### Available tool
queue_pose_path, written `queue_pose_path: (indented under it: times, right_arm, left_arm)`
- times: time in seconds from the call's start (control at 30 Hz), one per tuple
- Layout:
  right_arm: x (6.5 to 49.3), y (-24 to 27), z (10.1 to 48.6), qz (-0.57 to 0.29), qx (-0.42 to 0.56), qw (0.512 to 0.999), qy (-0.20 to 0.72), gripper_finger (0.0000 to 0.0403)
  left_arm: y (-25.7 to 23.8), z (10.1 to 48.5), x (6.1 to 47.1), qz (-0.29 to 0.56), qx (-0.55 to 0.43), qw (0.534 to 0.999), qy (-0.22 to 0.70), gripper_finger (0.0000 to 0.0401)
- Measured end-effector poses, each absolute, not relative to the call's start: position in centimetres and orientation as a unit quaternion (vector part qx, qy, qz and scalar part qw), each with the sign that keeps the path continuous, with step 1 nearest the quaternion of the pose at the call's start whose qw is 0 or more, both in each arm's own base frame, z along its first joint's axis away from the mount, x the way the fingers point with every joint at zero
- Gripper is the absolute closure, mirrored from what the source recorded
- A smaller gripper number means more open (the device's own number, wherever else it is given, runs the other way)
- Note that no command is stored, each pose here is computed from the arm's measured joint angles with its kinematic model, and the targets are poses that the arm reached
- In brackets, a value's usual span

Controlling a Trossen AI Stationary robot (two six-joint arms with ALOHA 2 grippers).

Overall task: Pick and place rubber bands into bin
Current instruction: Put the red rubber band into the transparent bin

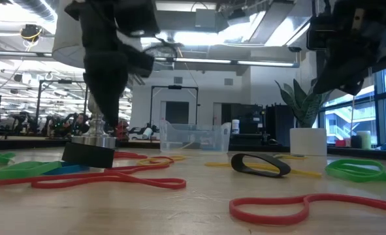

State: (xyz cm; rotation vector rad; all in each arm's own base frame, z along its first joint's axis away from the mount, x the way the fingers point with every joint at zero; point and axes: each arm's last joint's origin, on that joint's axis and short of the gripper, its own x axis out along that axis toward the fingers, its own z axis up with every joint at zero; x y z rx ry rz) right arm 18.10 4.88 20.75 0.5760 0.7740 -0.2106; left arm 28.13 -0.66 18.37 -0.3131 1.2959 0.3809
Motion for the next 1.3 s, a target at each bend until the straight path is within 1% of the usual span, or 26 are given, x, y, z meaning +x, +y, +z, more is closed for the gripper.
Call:
queue_pose_path:
  times: [0.1,0.23,0.5,0.6,0.8,0.97,1.3]
  right_arm:
    - [18.0,5.1,20.8,-0.091,0.263,0.884,0.374,0.0392]
    - [18.0,5.2,20.7,-0.085,0.251,0.888,0.376,0.0391]
    - [18.0,5.2,20.7,-0.084,0.248,0.888,0.378,0.0391]
    - [18.0,5.1,20.7,-0.085,0.249,0.888,0.378,0.0391]
    - [18.0,5.1,20.7,-0.085,0.252,0.887,0.377,0.0391]
    - [18.0,5.1,20.7,-0.086,0.252,0.887,0.377,0.0391]
    - [18.0,5.1,20.7,-0.084,0.249,0.888,0.377,0.0391]
  left_arm:
    - [-0.3,17.3,28.4,0.19,-0.154,0.754,0.61,0.0322]
    - [-0.1,16.5,28.6,0.16,-0.151,0.743,0.632,0.0328]
    - [-0.2,15.7,28.6,0.046,-0.019,0.741,0.67,0.0343]
    - [-0.2,15.5,28.5,0.021,0.009,0.735,0.677,0.0349]
    - [-0.3,15.0,28.5,0.006,0.014,0.726,0.687,0.0358]
    - [-0.2,14.6,28.1,0.011,0.011,0.721,0.692,0.0366]
    - [-0.2,14.5,28.1,0.012,0.01,0.724,0.69,0.0376]
